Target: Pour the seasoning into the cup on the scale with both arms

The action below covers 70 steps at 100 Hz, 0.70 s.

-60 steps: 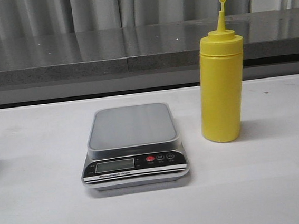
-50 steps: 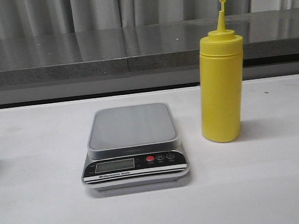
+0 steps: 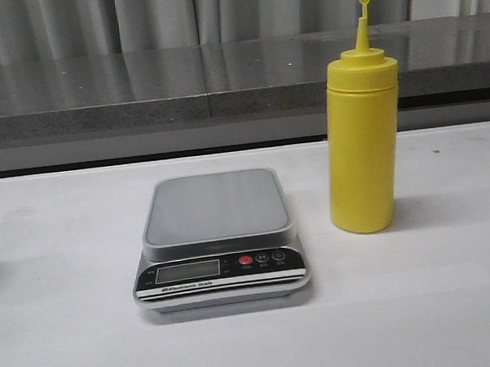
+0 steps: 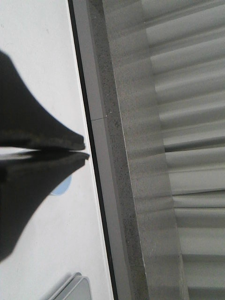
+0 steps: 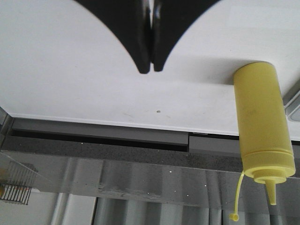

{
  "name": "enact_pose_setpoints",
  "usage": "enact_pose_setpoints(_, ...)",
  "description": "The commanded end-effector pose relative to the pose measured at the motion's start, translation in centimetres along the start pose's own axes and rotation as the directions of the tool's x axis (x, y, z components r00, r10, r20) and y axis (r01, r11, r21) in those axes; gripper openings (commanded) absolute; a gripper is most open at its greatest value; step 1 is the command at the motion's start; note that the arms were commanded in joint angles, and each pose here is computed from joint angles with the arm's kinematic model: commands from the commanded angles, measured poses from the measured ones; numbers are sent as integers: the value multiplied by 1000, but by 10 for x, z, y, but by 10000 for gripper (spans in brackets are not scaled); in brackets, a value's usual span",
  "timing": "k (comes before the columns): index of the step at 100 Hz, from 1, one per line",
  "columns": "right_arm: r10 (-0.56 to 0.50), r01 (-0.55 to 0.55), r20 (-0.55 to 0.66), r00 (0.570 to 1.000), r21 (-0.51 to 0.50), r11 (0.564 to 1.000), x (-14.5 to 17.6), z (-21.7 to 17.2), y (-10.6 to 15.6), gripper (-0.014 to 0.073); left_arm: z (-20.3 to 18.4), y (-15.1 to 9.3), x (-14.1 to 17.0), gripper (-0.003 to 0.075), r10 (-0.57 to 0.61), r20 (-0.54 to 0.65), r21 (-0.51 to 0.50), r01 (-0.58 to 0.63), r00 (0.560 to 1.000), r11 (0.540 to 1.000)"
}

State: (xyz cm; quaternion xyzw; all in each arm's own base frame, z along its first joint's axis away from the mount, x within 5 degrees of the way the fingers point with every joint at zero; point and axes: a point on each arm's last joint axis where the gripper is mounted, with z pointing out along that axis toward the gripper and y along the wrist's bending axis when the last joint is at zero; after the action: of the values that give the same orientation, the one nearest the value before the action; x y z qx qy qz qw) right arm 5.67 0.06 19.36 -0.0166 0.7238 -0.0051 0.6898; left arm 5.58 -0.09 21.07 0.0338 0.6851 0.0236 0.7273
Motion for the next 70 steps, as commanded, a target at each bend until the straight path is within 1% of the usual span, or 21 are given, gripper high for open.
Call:
enact_pose_setpoints(1,-12,12,89,996,4,1000,-7,-1,0,-67,-4,1,-19,-18,-34,115,-5,34,993,999)
enact_pose_setpoints(4,-12,12,89,996,4,1000,-7,-1,0,-67,-5,2,-25,-18,-40,115,-4,41,993,999)
enact_pose_setpoints(13,-12,12,89,996,4,1000,-7,-1,0,-67,-4,3,-38,-18,-63,62,-1,64,996,998)
enact_pose_setpoints(24,-12,12,89,996,4,1000,-7,-1,0,-67,2,5,-63,-18,-78,27,1,78,997,997)
enact_pose_setpoints(44,-12,12,89,996,4,1000,-7,-1,0,-67,28,9,-112,-18,-92,-48,2,92,995,996)
enact_pose_setpoints(58,-12,12,89,996,4,1000,-7,-1,0,-67,54,11,-134,-18,-92,-158,2,94,983,996)
enact_pose_setpoints(65,-12,12,89,996,4,1000,-7,-1,0,-67,68,11,-140,-18,-91,-233,2,94,968,996)
enact_pose_setpoints(70,-12,12,89,996,4,1000,-7,-1,0,-67,79,11,-141,-18,-97,-300,2,102,949,995)
